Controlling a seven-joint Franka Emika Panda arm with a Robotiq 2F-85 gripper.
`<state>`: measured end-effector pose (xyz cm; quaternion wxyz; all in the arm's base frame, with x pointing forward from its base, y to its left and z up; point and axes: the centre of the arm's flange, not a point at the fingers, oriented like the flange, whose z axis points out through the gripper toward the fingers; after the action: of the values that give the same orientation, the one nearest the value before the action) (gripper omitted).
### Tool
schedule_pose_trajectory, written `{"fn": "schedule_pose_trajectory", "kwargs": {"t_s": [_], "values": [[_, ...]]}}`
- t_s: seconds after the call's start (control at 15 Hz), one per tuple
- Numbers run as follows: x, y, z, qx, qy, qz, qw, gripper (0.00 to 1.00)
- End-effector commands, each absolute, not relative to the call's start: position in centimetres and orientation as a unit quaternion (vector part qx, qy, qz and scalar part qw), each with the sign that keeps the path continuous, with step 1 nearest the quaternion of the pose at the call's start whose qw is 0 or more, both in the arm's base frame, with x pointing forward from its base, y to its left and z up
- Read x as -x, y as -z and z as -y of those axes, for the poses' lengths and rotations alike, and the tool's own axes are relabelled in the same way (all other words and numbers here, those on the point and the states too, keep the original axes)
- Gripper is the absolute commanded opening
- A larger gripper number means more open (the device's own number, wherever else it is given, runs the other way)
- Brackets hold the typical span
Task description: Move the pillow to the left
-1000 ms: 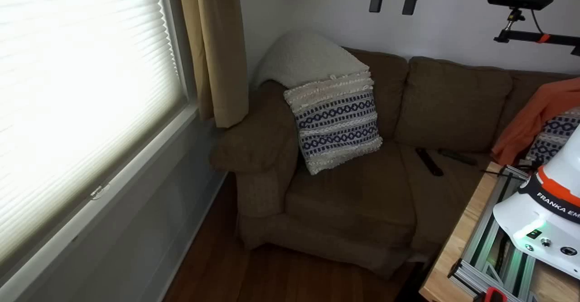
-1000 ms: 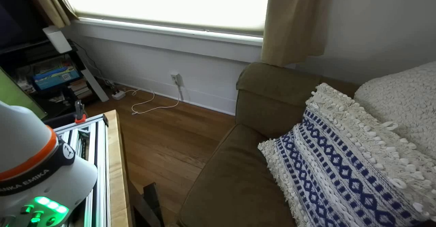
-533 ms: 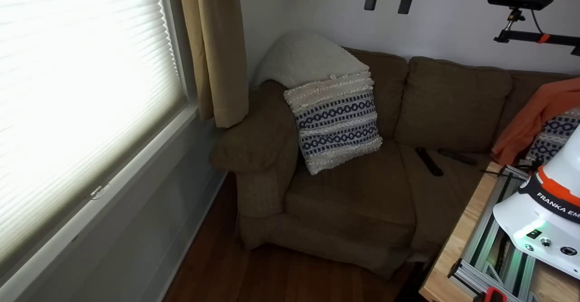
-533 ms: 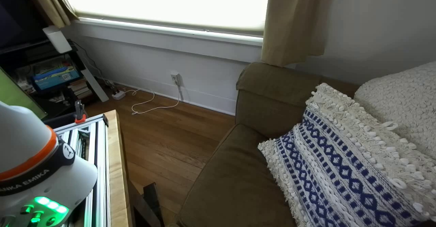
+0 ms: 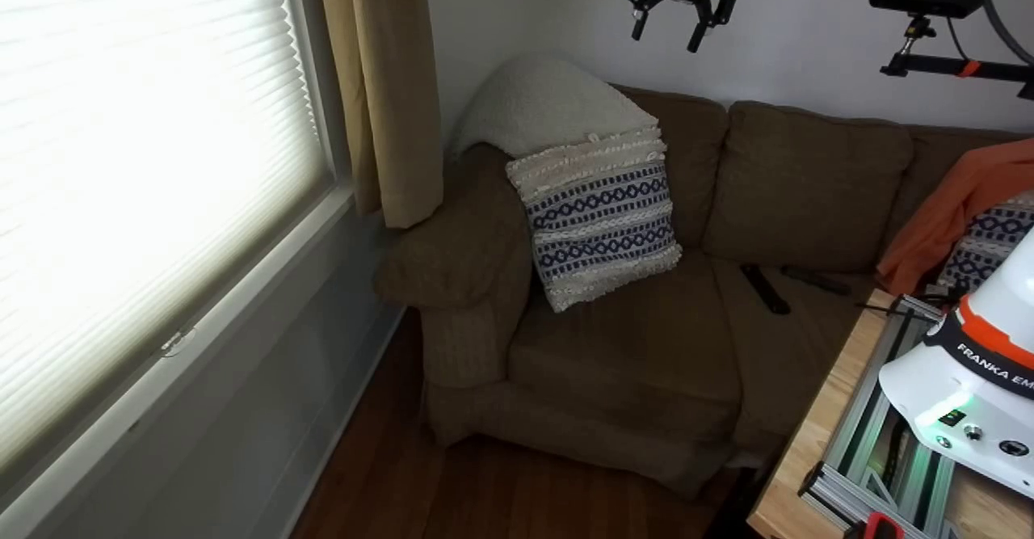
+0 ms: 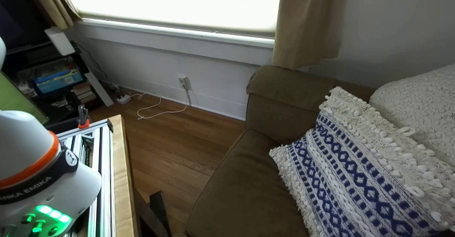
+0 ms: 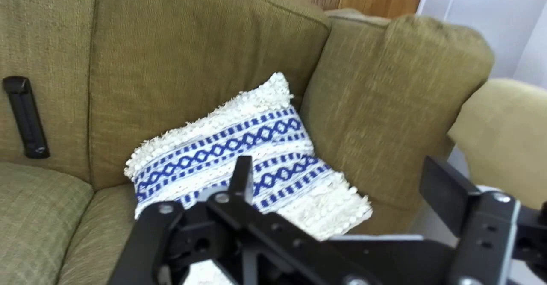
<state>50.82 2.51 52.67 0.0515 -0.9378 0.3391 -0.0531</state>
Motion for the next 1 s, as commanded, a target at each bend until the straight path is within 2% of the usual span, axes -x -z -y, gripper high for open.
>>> {"fn": "schedule_pose_trajectory", "kwargs": {"t_s": [0.0, 0.47, 0.53, 0.93], "values": [[-52.8, -48.6, 3.9, 0.899, 0.083, -0.428, 0.041, 1.0], [-57.0, -44.0, 10.1, 0.796, 0.094, -0.596, 0.042, 1.0], [-55.4, -44.5, 10.0, 0.824, 0.091, -0.558, 0.046, 1.0], [-55.9, -44.4, 9.9, 0.822, 0.092, -0.56, 0.046, 1.0]]}}
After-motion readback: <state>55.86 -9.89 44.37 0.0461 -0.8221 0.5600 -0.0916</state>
